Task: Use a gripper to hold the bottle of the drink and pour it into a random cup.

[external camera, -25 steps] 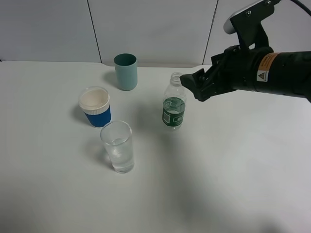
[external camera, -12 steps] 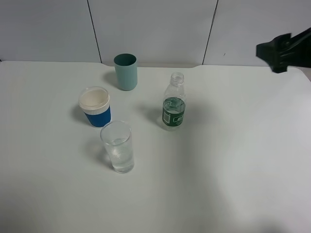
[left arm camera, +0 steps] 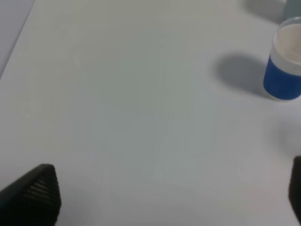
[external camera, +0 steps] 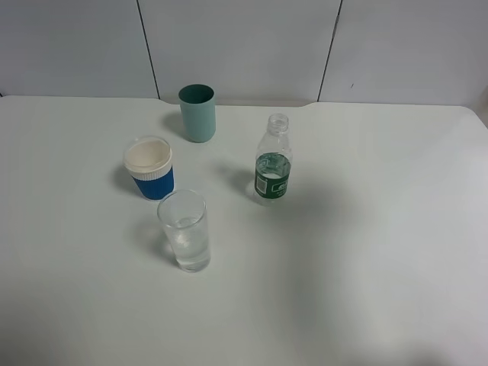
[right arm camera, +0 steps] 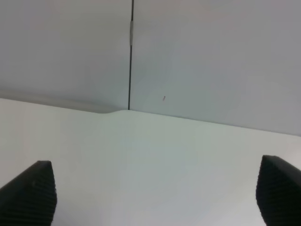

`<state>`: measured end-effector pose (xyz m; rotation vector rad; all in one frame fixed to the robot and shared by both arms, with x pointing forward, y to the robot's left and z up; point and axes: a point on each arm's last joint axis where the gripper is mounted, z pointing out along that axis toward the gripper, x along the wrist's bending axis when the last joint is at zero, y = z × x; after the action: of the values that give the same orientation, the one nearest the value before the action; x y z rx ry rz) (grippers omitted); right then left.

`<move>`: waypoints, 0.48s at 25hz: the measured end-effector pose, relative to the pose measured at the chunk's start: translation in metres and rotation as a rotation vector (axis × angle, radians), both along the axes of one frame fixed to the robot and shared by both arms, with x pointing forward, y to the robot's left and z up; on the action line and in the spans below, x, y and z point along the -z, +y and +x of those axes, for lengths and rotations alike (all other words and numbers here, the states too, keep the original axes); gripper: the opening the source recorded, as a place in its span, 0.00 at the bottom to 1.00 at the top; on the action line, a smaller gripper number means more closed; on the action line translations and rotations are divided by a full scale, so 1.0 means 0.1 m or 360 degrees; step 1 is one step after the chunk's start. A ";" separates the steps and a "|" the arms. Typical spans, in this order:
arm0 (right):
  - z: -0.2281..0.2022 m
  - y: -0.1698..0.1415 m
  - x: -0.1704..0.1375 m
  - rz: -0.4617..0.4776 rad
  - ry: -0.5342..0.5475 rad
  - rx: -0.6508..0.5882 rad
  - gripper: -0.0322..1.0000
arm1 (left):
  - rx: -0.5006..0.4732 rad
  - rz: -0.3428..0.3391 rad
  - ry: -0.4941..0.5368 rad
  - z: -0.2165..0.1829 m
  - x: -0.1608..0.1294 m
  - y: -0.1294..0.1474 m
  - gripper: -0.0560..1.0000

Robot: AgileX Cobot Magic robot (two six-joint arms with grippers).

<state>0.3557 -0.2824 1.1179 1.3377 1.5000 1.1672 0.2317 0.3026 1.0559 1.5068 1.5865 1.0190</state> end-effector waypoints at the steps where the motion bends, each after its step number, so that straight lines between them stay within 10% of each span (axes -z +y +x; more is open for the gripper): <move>1: -0.05 -0.01 0.00 -0.0003 0.0010 0.0003 0.84 | 0.0000 0.0000 0.0000 0.00 0.00 0.00 0.98; 12: -0.50 -0.12 0.03 -0.0095 0.0058 0.0057 0.84 | 0.0000 0.0000 0.0000 0.00 0.00 0.00 0.98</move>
<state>0.3062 -0.2947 1.1152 1.3465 1.5190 1.0729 0.2317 0.3026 1.0559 1.5068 1.5865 1.0190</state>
